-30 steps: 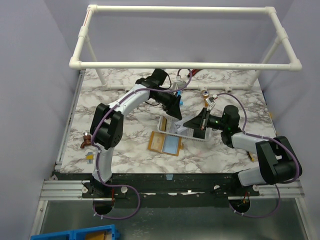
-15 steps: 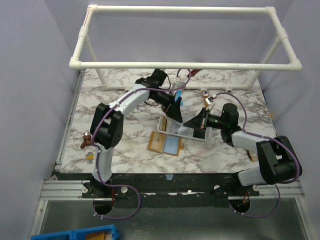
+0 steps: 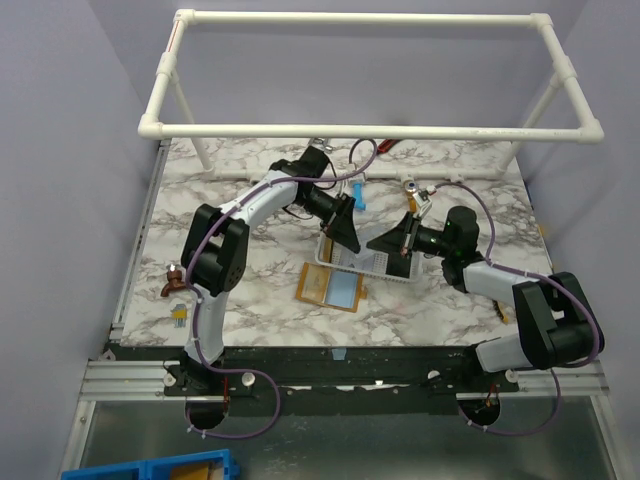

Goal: Put the credit cards into the card holder
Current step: Pick up the credit card from the storage box.

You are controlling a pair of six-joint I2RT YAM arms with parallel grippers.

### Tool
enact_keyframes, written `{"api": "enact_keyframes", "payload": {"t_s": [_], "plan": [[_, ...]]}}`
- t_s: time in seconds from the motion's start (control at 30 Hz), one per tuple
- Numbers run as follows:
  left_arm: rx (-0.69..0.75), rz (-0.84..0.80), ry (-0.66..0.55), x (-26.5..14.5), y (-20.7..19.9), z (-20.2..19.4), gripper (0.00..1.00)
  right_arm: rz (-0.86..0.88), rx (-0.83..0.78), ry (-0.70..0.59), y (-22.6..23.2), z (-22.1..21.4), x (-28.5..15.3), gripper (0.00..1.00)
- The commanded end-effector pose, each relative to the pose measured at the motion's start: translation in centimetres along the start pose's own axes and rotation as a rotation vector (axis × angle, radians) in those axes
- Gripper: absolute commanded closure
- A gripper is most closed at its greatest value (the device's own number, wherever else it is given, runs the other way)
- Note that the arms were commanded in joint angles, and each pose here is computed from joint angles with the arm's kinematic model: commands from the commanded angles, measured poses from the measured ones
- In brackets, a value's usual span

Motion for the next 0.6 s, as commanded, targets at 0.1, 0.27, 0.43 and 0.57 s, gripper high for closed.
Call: {"api": "enact_keyframes", "payload": {"t_s": [0.1, 0.27, 0.43, 0.57], "plan": [[-0.019, -0.102, -0.033, 0.7, -1.5, -1.0, 0.01, 0.019, -0.032, -0.062, 0.3, 1.7, 0.5, 0.99], [0.003, -0.118, -0.048, 0.4, -2.6, -0.7, 0.08, -0.049, -0.051, -0.116, -0.7, 2.2, 0.3, 0.95], [0.007, -0.137, -0.058, 0.3, -3.1, -0.5, 0.25, -0.064, -0.046, -0.120, -1.1, 2.0, 0.2, 0.90], [0.002, -0.138, -0.064, 0.2, -3.2, -0.2, 0.31, -0.045, -0.026, -0.106, -1.4, 1.5, 0.2, 0.90]]}}
Point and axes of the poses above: each gripper's point midway between its finger pads, its own x axis out along the fingers, its own y axis along the line the jaws close on, z = x × y, the point moved 1 cm from there along -x, back along the fingers, and after that the axes turned 7 degrees about x, right-handed, at the moved point
